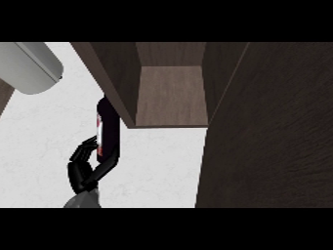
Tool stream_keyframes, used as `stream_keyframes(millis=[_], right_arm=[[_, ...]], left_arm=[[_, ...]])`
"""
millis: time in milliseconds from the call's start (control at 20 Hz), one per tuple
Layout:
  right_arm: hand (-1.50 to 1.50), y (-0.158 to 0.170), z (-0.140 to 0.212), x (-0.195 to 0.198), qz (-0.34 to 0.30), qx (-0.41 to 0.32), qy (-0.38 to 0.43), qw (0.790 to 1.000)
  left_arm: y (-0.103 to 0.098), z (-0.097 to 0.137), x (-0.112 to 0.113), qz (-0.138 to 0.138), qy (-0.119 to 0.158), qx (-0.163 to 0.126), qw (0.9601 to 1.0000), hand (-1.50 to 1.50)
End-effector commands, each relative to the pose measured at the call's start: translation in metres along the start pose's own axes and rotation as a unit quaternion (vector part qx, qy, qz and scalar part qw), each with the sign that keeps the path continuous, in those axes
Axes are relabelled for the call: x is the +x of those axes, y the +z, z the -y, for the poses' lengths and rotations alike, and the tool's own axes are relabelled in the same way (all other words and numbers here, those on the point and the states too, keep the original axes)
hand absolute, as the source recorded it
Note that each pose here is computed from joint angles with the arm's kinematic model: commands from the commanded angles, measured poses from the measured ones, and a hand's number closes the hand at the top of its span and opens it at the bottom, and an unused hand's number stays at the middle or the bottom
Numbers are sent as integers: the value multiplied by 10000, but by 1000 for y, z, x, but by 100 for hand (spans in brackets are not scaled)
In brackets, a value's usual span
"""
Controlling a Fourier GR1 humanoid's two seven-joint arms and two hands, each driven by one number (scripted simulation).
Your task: Pick up the wine, place it into the cabinet and close the cabinet
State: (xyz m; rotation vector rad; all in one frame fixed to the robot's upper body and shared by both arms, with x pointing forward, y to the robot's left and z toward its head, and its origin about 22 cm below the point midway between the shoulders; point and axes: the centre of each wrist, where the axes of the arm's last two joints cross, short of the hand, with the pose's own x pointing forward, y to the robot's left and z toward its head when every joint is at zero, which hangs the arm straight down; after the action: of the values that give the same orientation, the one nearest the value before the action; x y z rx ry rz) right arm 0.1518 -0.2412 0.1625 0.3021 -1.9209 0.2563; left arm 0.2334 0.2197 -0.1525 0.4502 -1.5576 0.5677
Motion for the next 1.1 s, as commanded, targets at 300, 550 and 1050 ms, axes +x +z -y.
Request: stream_keyframes(millis=[300,550,1050], right_arm=[[-150,14,-2,21,151,54,-90,9998],[-150,8,5,7,181,-13,-113,9998],[-150,-1,-6,2,158,88,-78,9998]], left_arm=[[-1,-62,-9,-127,372,-1833,9823,150],[-30,-97,5,150,934,-2500,9636,150],[10,-33,52,257,1065,-2857,9520,150]])
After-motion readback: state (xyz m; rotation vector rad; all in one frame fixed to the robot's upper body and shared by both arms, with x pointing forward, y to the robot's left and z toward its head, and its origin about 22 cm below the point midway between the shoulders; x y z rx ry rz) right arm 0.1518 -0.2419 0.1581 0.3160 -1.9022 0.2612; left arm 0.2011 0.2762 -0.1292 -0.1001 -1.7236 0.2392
